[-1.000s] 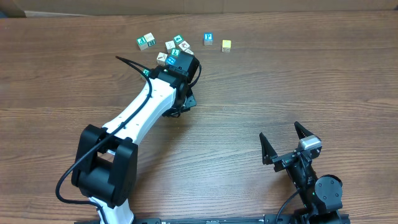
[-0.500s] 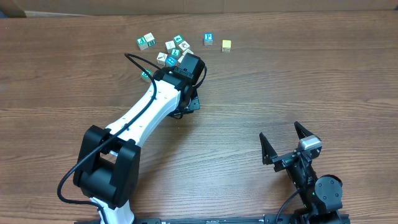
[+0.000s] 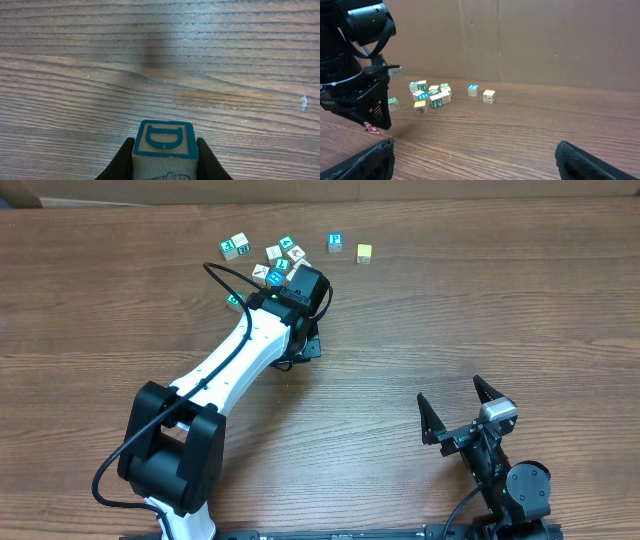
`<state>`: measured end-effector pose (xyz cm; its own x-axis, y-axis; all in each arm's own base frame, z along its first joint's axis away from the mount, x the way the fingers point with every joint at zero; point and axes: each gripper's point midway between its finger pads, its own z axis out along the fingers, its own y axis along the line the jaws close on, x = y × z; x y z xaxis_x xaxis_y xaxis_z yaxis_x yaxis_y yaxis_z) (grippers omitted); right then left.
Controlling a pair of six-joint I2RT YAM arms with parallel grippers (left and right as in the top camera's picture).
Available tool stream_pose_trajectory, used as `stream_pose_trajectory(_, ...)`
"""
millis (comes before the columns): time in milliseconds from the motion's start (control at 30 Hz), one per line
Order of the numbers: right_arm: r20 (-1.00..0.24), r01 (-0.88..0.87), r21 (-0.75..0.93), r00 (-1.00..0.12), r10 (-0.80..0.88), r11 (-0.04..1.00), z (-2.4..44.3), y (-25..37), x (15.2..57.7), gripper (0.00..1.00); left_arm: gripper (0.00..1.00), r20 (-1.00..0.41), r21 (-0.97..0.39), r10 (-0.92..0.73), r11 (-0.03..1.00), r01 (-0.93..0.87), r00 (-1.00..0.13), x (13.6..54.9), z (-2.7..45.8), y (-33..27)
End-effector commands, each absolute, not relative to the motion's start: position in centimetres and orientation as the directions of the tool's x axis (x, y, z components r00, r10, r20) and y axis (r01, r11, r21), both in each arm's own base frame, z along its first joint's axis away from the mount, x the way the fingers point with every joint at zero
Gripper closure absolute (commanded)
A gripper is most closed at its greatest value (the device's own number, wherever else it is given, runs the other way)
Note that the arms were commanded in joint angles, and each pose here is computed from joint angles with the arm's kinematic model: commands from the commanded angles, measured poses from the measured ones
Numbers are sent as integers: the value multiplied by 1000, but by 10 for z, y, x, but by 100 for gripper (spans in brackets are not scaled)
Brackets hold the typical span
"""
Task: Form a horizontal line
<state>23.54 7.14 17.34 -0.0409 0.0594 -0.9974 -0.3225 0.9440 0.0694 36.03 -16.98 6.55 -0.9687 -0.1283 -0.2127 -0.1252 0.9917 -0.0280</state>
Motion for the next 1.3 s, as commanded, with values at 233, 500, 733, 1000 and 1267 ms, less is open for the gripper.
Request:
stream_pose_trajectory(233,-997,-312,75,-39,66,947,172,69,236,0,96,-215,-8,-114,993,-115,-970,361,61,-168)
stream_pose_trajectory(500,-997,-312,75,-39,66,947,172,69,236,0,96,-214,-8,-115,993,-115,-970,360,61,-168)
stream_pose_trajectory(733,-997,-312,75,-39,66,947,172,69,236,0,96,-214,-8,-114,993,-116,-970,360,61,-168)
stream_pose_trajectory(1000,-997,-312,75,-39,66,947,172,69,236,0,96,-214,-12,-132,991,-133,-968,357,47,-166)
stream_pose_trajectory(1267,-997,-312,75,-39,66,947,172,69,236,0,96,-239,-29,-132,991,-129,-962,363,46,-170)
